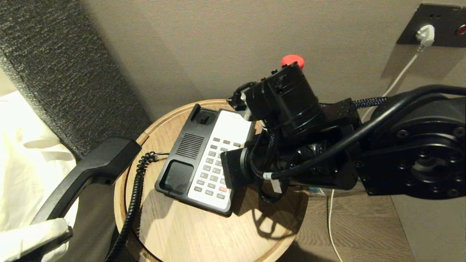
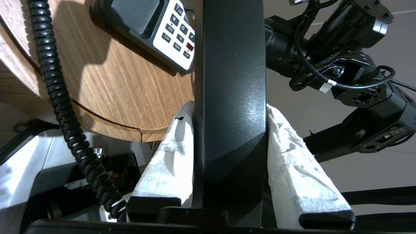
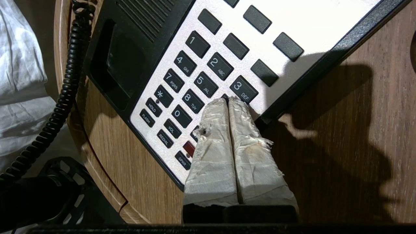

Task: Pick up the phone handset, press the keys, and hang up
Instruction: Dial the number

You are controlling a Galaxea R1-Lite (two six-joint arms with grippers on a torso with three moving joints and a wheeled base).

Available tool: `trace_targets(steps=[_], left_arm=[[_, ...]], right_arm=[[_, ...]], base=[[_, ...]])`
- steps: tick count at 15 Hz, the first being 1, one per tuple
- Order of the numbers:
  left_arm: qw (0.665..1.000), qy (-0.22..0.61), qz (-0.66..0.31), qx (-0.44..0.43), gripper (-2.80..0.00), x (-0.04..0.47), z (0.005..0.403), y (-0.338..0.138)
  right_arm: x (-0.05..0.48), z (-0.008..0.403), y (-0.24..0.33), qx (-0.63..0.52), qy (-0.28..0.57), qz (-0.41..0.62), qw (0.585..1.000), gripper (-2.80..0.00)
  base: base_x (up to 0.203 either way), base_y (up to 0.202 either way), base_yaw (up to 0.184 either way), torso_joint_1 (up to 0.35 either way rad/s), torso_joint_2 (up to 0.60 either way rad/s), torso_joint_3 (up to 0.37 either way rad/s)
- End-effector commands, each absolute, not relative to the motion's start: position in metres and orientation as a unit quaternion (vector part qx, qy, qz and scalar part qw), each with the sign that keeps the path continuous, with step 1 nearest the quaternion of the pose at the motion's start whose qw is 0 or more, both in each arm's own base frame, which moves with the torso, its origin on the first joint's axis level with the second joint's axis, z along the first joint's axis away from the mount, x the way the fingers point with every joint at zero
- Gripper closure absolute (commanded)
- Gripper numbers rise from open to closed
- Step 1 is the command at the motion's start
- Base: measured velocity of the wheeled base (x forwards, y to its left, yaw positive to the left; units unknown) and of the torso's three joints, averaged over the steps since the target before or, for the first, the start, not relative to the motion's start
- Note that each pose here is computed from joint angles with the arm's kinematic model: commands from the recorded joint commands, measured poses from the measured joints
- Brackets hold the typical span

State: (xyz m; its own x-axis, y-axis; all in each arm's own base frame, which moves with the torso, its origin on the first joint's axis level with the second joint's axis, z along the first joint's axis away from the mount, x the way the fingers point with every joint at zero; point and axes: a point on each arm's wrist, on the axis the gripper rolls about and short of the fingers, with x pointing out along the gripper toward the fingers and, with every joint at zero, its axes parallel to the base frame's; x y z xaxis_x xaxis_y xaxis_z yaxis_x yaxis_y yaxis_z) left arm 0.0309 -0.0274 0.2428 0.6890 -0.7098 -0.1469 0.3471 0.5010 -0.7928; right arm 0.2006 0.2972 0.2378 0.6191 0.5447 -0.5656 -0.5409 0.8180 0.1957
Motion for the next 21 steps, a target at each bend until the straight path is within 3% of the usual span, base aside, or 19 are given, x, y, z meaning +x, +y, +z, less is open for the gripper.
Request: trace_targets(steps=[1,10,21], left_arm=[[0.833,0.236,-0.316,-0.388,0.0,0.031,0.243,-0.027],[0.833,0.237,-0.316,-0.388,0.0,0.031,0.242,-0.027],[0.833,0.243,-0.314,-0.386,0.0,0.031,0.238,-0.028]], right_arm=[[0.201,0.235,0.298,0.001,0.319,0.3,0.899,0.0],[0.202,0.226,0.297,-0.011,0.328,0.293,0.898,0.0],[0.186,0.249,0.291,0.023,0.314,0.329,0.89,0.0]], base=[[0.0,0.0,0.0,0.0,0.0,0.0],[0.0,0.0,0.0,0.0,0.0,0.0],[0.0,0.0,0.0,0.0,0.0,0.0]])
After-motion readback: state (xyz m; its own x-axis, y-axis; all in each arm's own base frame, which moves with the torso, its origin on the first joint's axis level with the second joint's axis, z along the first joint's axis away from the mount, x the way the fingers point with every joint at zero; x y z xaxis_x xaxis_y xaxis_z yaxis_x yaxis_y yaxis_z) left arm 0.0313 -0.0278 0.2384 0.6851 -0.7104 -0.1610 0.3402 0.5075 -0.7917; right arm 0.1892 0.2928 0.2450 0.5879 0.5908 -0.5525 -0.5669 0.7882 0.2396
